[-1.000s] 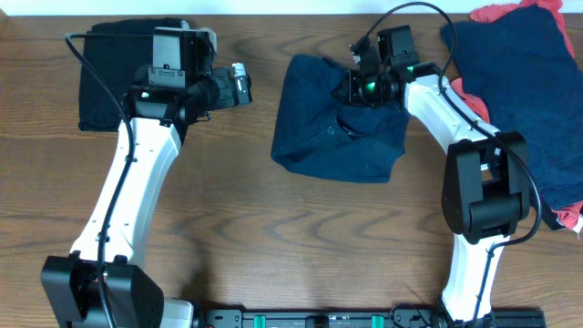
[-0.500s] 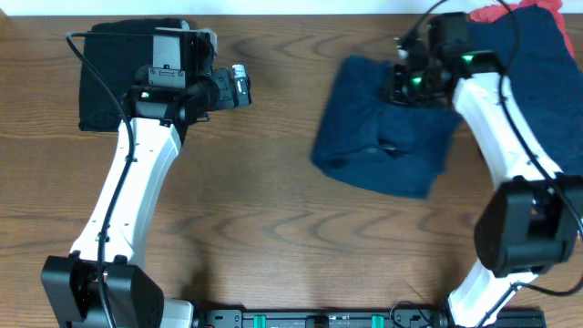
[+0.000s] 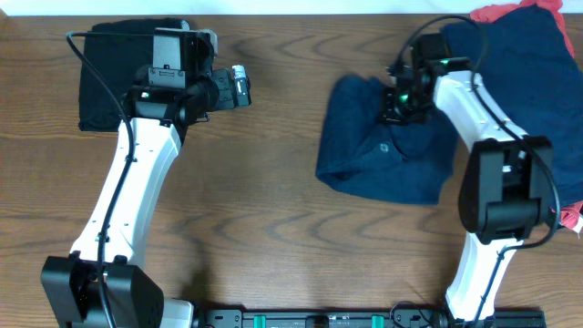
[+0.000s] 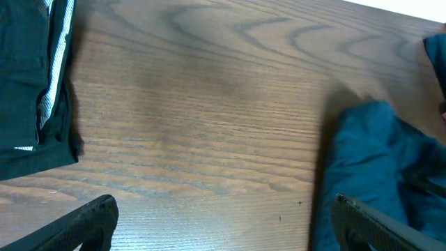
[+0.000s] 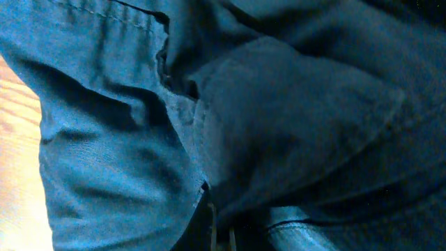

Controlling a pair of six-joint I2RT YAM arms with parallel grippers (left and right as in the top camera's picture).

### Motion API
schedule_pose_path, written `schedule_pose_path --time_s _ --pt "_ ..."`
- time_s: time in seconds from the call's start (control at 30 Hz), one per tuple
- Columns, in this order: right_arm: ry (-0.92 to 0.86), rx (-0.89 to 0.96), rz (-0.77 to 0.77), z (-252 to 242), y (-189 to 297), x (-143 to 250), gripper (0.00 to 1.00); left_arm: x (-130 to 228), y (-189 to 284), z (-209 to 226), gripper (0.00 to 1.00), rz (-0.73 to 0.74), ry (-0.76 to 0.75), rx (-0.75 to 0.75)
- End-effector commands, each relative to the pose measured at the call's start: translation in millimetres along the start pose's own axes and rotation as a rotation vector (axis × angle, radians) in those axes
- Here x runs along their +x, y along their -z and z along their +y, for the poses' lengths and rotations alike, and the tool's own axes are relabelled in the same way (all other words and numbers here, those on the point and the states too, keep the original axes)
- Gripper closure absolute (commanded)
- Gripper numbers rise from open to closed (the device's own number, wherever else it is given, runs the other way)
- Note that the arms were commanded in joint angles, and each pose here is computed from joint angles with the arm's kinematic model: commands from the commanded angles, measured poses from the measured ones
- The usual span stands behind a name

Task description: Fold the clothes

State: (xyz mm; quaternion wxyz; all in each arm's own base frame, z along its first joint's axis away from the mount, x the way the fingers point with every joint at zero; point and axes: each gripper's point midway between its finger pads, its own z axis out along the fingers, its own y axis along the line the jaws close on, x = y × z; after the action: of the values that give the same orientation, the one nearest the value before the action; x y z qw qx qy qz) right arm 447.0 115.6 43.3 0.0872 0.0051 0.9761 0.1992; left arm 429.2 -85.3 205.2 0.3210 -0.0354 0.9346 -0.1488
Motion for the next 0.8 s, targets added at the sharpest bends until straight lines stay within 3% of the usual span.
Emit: schedule_pose_path --time_s 0.0,0.3,0.57,0.73,0.77 --pt "0.127 -0.106 0.011 47 -17 5 0.99 -4 2 1 0.02 -0.01 -0.025 -0.009" --pt "0.208 -0.215 -0.144 129 -30 -18 0.99 -4 2 1 0.02 -0.01 -0.025 -0.009" --pt "0.174 -0.244 -0.175 145 -21 -28 0.99 -4 2 2 0.02 -0.012 -0.032 -0.014" --pt "0.187 -0.238 -0.172 140 3 -38 0.52 -3 2 -2 0.02 -0.008 -0.037 -0.002" --pt "0.193 -0.231 -0.175 137 11 -42 0.46 -2 1 -4 0.02 -0.006 -0.041 0.002"
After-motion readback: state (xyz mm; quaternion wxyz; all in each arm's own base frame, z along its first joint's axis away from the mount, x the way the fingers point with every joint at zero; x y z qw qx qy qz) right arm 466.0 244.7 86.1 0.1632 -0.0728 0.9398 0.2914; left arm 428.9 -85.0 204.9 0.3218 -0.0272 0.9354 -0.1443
